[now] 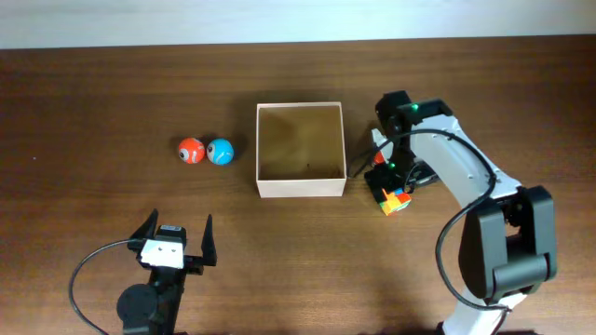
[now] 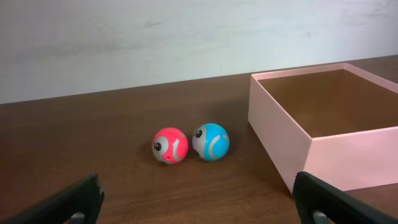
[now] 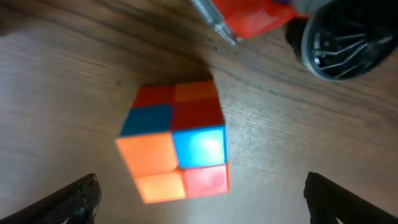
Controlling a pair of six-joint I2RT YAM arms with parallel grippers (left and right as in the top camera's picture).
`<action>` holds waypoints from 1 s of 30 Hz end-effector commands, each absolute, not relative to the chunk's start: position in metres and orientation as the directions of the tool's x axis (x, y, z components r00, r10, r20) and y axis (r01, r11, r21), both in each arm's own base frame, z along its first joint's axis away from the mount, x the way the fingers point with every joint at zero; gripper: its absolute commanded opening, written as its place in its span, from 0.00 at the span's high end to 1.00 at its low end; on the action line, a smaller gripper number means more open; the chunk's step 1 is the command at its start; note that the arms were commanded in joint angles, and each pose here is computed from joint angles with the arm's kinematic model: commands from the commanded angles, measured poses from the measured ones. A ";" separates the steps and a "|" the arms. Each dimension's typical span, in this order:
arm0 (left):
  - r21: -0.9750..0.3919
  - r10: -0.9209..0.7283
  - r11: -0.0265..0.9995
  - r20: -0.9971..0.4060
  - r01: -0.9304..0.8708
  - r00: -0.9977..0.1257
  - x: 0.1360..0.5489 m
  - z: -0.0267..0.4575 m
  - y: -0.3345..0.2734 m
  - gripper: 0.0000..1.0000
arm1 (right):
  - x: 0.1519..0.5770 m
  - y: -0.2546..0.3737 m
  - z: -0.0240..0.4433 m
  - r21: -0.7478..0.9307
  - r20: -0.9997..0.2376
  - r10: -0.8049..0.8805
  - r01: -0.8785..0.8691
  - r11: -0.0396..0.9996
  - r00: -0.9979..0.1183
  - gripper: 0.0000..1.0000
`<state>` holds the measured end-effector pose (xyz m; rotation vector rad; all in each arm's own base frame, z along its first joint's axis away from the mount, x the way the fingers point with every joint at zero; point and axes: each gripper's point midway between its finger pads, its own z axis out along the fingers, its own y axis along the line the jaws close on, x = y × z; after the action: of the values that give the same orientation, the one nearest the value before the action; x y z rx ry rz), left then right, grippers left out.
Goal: Pack container
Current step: 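Move the right gripper to the colour cube and grasp it, then lift the cube with the right gripper and lower it into the box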
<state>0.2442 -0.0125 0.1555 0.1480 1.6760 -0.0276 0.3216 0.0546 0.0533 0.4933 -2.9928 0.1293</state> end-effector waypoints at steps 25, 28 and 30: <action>0.083 0.096 0.989 -0.990 0.120 -0.105 0.244 0.154 -0.013 0.01 | 0.317 0.061 0.026 0.005 0.094 -0.322 -0.323 0.946 -0.942 0.49; 0.083 0.096 0.989 -0.990 0.120 -0.105 0.244 0.154 -0.013 0.01 | 0.317 0.061 0.026 0.004 0.094 -0.313 -0.314 0.950 -0.945 0.56; 0.083 0.096 0.989 -0.990 0.120 -0.105 0.244 0.154 -0.013 0.01 | 0.317 0.061 0.026 0.003 0.094 -0.307 -0.308 0.951 -0.947 0.61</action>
<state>0.2442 -0.0125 0.1555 0.1480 1.6760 -0.0276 0.3207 0.0616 0.0297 0.5009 -3.0211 0.0253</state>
